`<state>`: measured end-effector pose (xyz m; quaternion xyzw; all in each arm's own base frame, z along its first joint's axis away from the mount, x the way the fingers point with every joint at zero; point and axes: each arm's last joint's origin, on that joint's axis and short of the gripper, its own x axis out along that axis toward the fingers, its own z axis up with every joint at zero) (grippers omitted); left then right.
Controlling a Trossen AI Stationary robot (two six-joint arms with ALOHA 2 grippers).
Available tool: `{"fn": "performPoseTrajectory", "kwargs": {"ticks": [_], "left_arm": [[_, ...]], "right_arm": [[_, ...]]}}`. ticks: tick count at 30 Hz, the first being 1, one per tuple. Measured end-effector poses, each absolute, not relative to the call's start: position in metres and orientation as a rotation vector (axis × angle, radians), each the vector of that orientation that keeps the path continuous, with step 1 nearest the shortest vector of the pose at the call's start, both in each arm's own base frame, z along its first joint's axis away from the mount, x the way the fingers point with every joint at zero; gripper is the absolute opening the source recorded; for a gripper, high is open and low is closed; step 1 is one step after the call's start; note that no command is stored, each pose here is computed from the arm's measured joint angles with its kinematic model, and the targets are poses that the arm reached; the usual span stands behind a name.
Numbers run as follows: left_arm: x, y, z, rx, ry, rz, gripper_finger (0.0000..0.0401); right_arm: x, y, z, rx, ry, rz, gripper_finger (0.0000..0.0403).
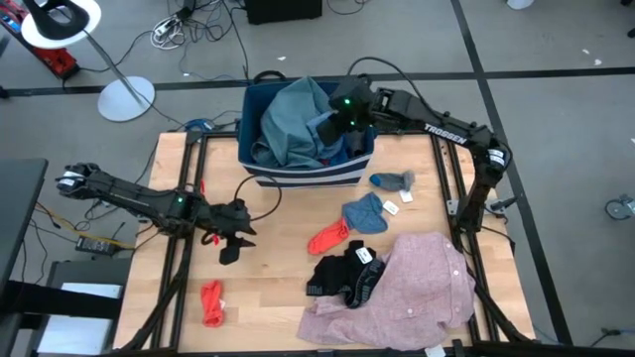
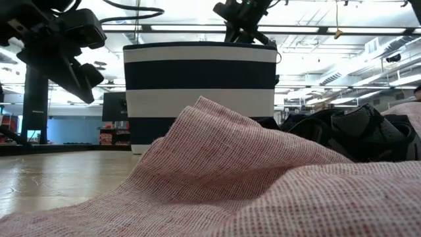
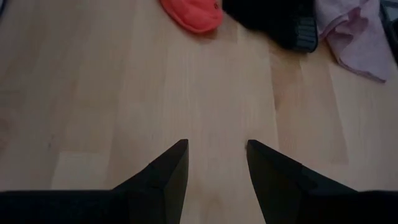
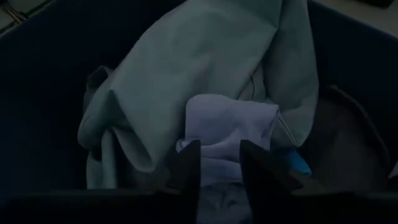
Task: Sort clothes
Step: Put the blue sock into the blue bin
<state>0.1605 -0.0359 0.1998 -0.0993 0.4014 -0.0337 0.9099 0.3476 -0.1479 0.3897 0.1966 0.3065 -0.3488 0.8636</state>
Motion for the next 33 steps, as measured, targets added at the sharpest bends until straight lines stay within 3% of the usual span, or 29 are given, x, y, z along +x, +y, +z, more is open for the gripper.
{"fn": "performPoseTrajectory", "kwargs": {"ticks": [7, 14, 22, 33], "left_arm": [[0.157, -0.031, 0.206, -0.199, 0.784, -0.045, 0.0168], [0.153, -0.026, 0.21, -0.2, 0.755, -0.03, 0.0168], [0.151, -0.026, 0.208, -0.196, 0.78, -0.023, 0.0168], [0.152, -0.026, 0.209, -0.229, 0.764, -0.013, 0.0168]], "right_arm": [[0.335, -0.142, 0.406, 0.411, 0.603, -0.722, 0.0179], [0.3, -0.126, 0.435, 0.424, 0.565, -0.711, 0.0207], [0.266, -0.087, 0.451, 0.456, 0.65, -0.618, 0.0199], [0.254, -0.017, 0.436, 0.447, 0.857, -0.58, 0.0179]]}}
